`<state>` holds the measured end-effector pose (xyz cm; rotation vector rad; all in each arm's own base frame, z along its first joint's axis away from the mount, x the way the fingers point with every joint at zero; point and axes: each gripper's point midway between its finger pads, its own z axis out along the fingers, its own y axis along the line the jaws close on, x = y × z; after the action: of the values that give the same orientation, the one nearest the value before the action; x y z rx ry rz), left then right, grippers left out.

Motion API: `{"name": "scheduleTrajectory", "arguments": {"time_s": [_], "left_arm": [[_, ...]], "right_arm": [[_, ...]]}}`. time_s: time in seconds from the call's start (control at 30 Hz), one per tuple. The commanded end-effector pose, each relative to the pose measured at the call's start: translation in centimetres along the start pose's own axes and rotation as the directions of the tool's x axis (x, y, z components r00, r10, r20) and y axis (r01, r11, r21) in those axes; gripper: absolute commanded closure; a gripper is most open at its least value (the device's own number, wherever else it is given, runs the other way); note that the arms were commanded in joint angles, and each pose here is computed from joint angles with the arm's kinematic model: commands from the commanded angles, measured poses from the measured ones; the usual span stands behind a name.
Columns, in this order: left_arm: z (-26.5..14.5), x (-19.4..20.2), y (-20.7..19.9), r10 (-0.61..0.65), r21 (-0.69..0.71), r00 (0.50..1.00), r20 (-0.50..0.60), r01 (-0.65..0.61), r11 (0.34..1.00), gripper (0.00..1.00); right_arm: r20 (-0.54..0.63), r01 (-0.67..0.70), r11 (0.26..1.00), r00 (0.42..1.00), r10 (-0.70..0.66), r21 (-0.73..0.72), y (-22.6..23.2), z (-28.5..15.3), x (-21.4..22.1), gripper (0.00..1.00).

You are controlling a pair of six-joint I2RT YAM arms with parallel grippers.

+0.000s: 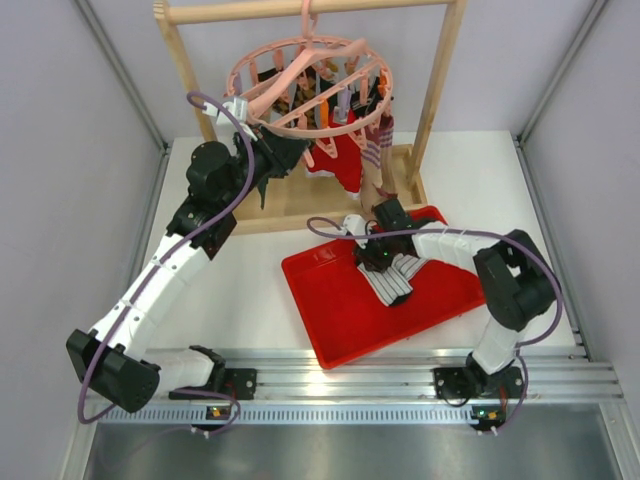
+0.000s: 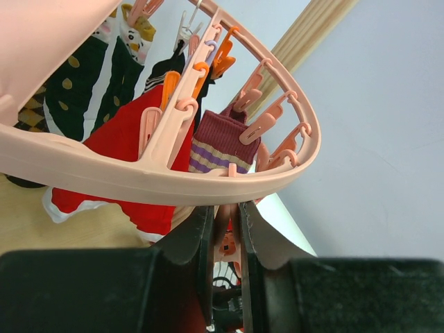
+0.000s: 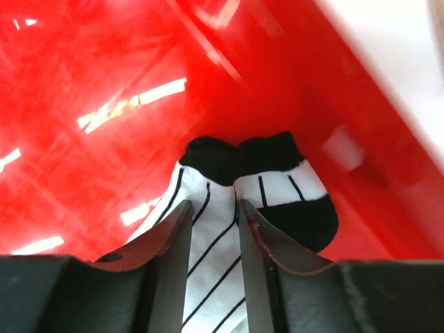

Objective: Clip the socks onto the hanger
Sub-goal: Pick up the sock from the bin.

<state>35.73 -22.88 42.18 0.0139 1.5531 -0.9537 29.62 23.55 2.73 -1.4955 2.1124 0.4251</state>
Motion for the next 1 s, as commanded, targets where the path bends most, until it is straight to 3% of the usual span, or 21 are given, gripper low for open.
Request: {"name": "scheduleTrajectory", "arguments": {"time_s": [0.0, 0.13, 0.23, 0.4, 0.7, 0.8, 0.97], "left_arm": [[-0.3, -1.0, 0.1, 0.015, -0.009, 0.999, 0.035, -0.015, 1.0, 1.0], [-0.4, -1.0, 0.1, 0.02, -0.011, 0.999, 0.035, -0.02, 1.0, 1.0], [-0.3, -0.9, 0.0, 0.021, -0.005, 0.999, 0.028, -0.021, 1.0, 1.0], [-0.2, -0.5, 0.2, 0.006, -0.006, 1.0, 0.016, -0.006, 1.0, 1.0], [-0.2, -0.4, 0.2, 0.004, -0.005, 1.0, 0.012, -0.004, 1.0, 1.0], [-0.4, -0.5, 0.0, 0.002, 0.001, 1.0, 0.015, -0.002, 1.0, 1.0], [-0.6, -0.5, -0.3, -0.014, 0.01, 1.0, 0.007, 0.014, 1.0, 1.0]], "right_arm": [[0.004, 0.046, 0.998, 0.999, -0.046, 0.031, -1.3, 0.5, -1.7, 0.71], [0.027, 0.037, 0.999, 0.999, -0.038, 0.034, -1.1, 0.0, -2.4, 0.92], [0.094, 0.028, 1.0, 0.995, -0.029, 0.006, -0.3, -2.1, -4.6, 1.0], [0.225, 0.048, 0.997, 0.974, -0.034, -0.054, 1.7, -6.6, -8.1, 1.0], [0.311, 0.037, 0.993, 0.95, -0.001, -0.11, 3.3, -10.1, -8.5, 1.0], [0.449, -0.01, 0.997, 0.893, 0.041, -0.072, 2.7, -12.5, -10.6, 1.0], [0.714, -0.079, 0.995, 0.699, 0.017, 0.053, 1.1, -18.2, -15.6, 1.0]]}}
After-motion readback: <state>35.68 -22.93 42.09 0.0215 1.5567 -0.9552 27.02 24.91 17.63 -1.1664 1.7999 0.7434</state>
